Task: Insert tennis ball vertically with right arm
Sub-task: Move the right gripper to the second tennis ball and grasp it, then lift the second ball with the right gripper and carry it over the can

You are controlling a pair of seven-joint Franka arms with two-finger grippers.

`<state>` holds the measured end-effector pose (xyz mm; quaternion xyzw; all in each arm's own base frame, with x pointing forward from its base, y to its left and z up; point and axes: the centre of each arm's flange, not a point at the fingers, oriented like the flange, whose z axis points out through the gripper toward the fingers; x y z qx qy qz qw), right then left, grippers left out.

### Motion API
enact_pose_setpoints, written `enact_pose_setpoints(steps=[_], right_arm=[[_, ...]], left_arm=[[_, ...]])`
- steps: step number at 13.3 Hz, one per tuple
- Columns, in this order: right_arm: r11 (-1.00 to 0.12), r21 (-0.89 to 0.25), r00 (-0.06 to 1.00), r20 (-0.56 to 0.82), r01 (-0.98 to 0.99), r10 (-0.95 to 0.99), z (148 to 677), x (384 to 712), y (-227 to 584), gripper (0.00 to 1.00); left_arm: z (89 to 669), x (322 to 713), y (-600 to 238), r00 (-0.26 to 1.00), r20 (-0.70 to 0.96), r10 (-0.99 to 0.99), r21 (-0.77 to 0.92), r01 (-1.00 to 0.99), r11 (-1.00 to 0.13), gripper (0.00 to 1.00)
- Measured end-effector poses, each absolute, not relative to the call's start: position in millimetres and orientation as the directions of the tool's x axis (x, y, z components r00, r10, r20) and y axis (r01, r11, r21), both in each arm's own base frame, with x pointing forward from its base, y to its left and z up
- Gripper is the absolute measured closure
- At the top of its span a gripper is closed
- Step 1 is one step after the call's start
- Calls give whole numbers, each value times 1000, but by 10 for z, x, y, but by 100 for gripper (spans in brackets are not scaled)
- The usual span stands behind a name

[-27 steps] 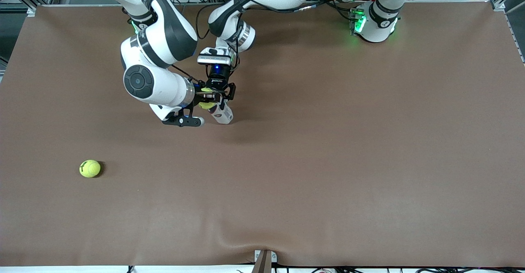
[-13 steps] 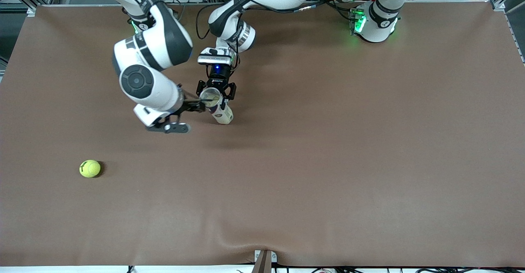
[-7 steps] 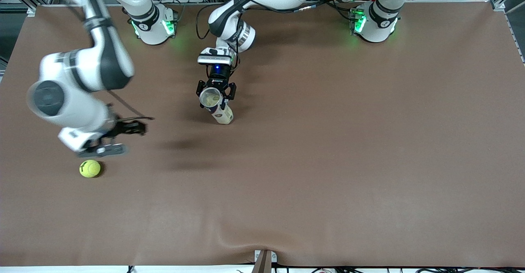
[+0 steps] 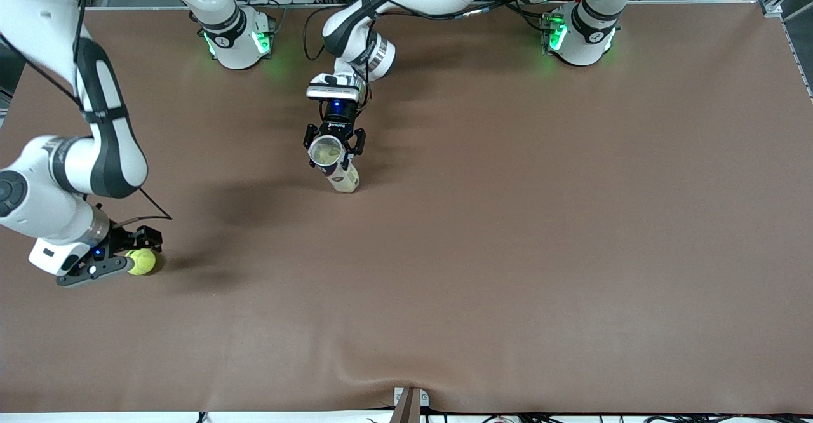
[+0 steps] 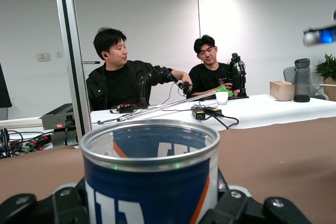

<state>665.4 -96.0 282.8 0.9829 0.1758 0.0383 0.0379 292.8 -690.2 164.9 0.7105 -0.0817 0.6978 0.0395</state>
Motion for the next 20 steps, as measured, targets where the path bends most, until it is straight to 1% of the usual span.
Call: enact_pose_setpoints(steps=[2, 4, 7, 11, 13, 15, 16, 17, 18, 20], right_arm=[[-929, 96, 928, 69, 358, 365, 2635, 6704, -1086, 0], [-923, 107, 922, 79, 370, 379, 2552, 6743, -1209, 0], [-928, 98, 928, 67, 360, 367, 2389, 6700, -1438, 0], [-937, 18, 934, 79, 348, 349, 2133, 6631, -1574, 0], [-938, 4, 935, 76, 347, 346, 2059, 6613, -1590, 0], [-938, 4, 935, 76, 348, 347, 2054, 6612, -1593, 7], [-937, 4, 934, 76, 351, 350, 2056, 6613, -1593, 16], [-935, 5, 932, 77, 356, 355, 2062, 6617, -1593, 30], [-932, 7, 929, 80, 362, 361, 2076, 6628, -1592, 34], [-930, 7, 927, 81, 368, 367, 2075, 6632, -1584, 34]], left_arm=[[1649, 2928, -6902, 13, 998, -61, -58, -171, -984, 17], [1649, 2928, -6902, 13, 998, -61, -58, -171, -984, 17], [1650, 2929, -6903, 12, 998, -61, -58, -171, -984, 17], [1656, 2933, -6901, 9, 998, -59, -57, -167, -984, 17], [1656, 2933, -6901, 9, 998, -59, -57, -167, -984, 17], [1656, 2932, -6902, 9, 998, -59, -57, -167, -984, 17], [1656, 2930, -6903, 9, 998, -59, -57, -167, -984, 17], [1656, 2921, -6906, 9, 998, -59, -57, -169, -984, 17], [1656, 2907, -6912, 9, 998, -59, -56, -170, -984, 17], [1656, 2889, -6919, 9, 998, -59, -56, -173, -983, 17]])
